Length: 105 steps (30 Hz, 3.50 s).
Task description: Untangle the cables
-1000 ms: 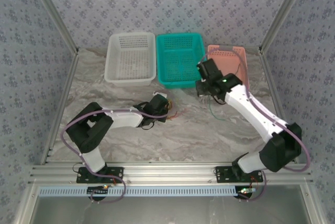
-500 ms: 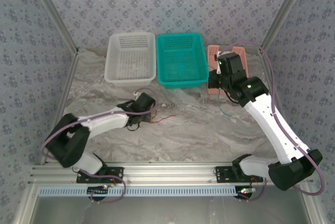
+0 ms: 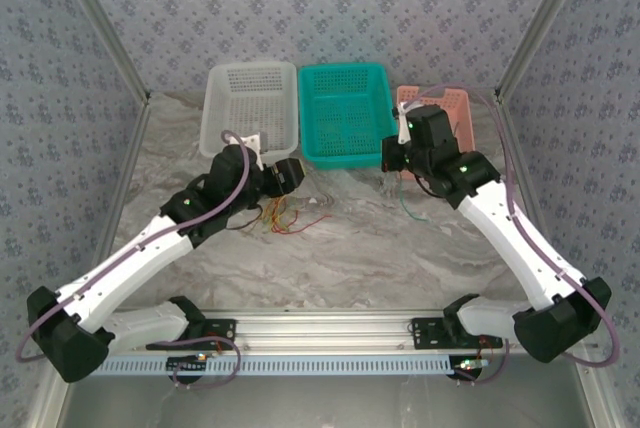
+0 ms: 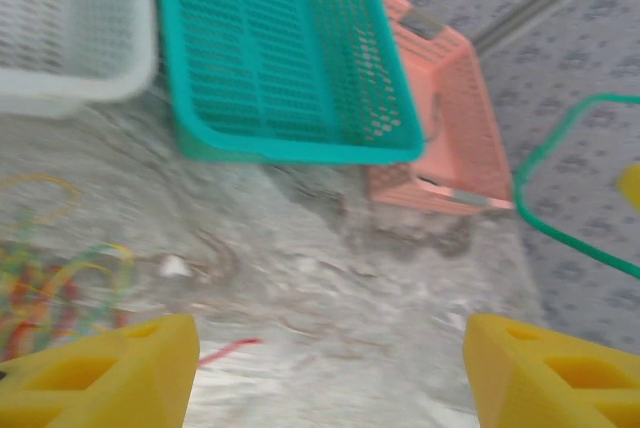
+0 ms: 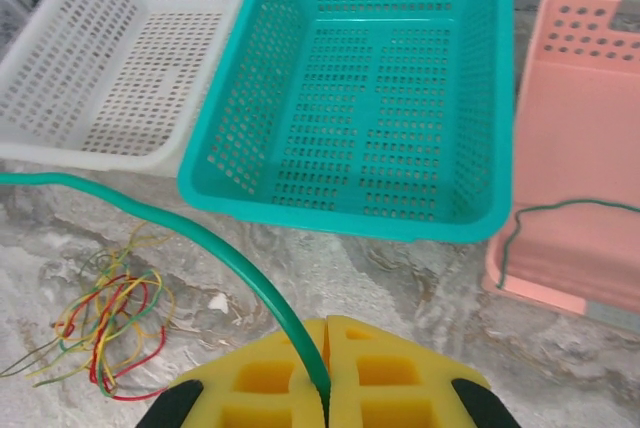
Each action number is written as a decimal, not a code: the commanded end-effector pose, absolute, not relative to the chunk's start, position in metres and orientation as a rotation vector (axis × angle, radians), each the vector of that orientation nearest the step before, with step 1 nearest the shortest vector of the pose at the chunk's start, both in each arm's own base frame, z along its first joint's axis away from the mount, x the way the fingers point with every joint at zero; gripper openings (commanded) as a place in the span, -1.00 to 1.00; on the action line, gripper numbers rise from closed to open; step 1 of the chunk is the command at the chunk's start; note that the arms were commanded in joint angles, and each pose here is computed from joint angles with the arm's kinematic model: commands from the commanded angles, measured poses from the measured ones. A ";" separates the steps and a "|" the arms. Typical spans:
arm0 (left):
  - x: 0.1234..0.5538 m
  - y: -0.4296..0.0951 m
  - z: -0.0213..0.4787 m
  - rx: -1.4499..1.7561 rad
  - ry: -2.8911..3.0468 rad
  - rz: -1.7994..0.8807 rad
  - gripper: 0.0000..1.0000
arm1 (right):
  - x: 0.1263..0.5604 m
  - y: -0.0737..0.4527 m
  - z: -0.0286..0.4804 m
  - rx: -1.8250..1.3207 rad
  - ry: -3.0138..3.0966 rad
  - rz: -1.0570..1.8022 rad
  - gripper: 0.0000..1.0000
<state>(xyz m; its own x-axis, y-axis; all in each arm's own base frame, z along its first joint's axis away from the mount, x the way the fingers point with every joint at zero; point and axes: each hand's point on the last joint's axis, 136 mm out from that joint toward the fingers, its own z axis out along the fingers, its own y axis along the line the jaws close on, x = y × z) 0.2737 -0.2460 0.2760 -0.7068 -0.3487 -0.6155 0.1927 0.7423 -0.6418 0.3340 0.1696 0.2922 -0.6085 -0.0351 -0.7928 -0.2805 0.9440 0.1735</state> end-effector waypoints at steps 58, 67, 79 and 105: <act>0.331 -0.124 0.269 0.655 2.049 0.663 -1.00 | 0.233 0.202 0.190 -1.100 2.451 0.189 -1.00; 0.287 -0.115 0.329 0.156 2.067 0.114 0.44 | 0.266 0.204 0.214 -0.748 2.450 0.342 -1.00; 0.243 -0.193 0.292 -0.805 1.950 -1.264 0.19 | 0.310 0.207 0.228 -0.370 2.289 0.279 -1.00; 0.287 -0.225 0.263 -1.567 1.530 -1.566 0.74 | 0.268 0.279 0.237 -0.478 2.047 0.157 -1.00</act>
